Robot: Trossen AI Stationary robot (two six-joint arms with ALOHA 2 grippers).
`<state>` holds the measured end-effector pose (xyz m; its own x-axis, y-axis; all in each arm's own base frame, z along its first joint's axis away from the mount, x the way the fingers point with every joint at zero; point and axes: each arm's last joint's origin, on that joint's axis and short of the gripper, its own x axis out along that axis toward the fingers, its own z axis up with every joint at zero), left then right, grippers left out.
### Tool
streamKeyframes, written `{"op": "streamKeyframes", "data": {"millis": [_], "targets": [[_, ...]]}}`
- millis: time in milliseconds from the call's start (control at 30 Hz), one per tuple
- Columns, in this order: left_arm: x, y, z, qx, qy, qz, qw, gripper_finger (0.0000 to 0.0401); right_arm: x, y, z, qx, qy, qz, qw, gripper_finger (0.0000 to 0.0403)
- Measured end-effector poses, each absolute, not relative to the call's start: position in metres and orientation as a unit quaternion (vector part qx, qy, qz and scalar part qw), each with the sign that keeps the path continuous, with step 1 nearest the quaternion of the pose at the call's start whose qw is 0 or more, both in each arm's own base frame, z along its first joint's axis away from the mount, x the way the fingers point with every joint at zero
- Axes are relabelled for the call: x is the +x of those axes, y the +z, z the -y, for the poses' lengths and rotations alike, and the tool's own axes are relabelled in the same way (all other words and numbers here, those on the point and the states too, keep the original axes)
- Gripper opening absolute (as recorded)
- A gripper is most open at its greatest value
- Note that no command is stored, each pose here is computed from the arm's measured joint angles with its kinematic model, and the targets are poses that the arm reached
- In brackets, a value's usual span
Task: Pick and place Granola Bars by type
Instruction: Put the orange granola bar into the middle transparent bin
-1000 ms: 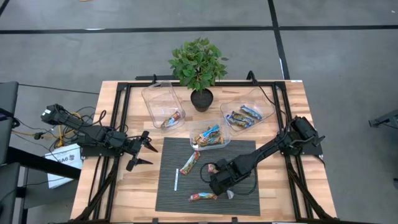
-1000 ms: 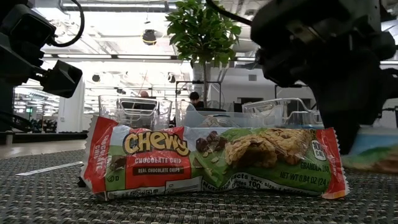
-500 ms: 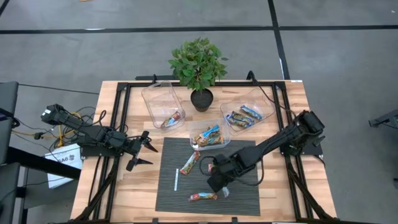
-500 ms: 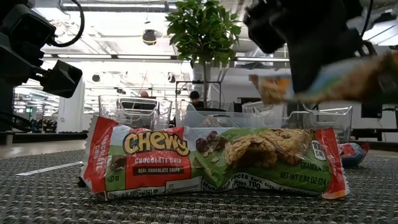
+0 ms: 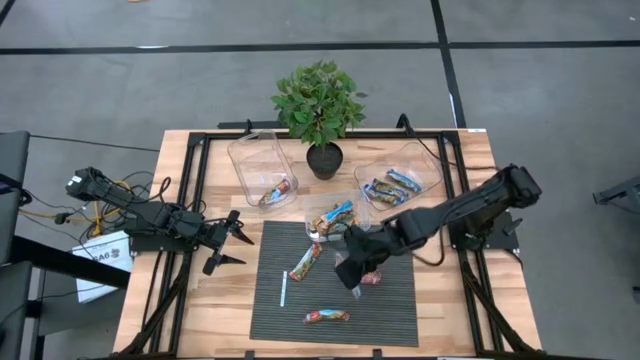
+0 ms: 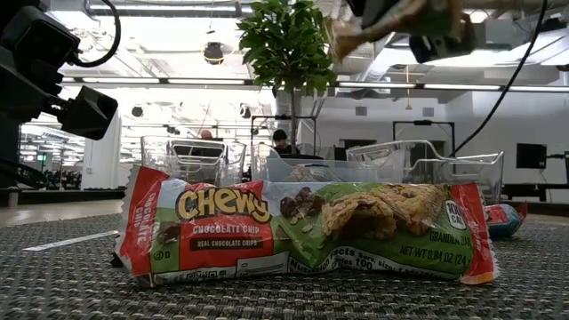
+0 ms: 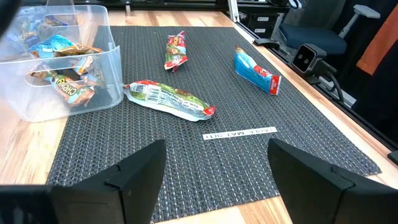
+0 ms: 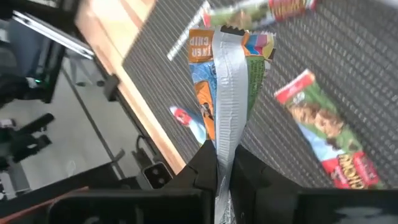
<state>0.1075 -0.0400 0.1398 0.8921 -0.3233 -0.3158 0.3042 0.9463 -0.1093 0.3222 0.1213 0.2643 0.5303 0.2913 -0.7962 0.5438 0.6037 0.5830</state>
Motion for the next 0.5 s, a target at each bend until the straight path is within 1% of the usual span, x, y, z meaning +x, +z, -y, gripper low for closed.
{"op": "streamKeyframes", "data": {"millis": [367,500], "targets": [[0.107,0.14,0.04,-0.028,-0.162,-0.167,0.972,0.0274,0.307,0.308,-0.085,0.424,-0.054,-0.409,0.806,0.0011],[0.107,0.14,0.04,-0.028,-0.162,-0.167,0.972,0.0274,0.302,0.318,-0.074,0.414,-0.049,-0.392,0.82,0.0011]]}}
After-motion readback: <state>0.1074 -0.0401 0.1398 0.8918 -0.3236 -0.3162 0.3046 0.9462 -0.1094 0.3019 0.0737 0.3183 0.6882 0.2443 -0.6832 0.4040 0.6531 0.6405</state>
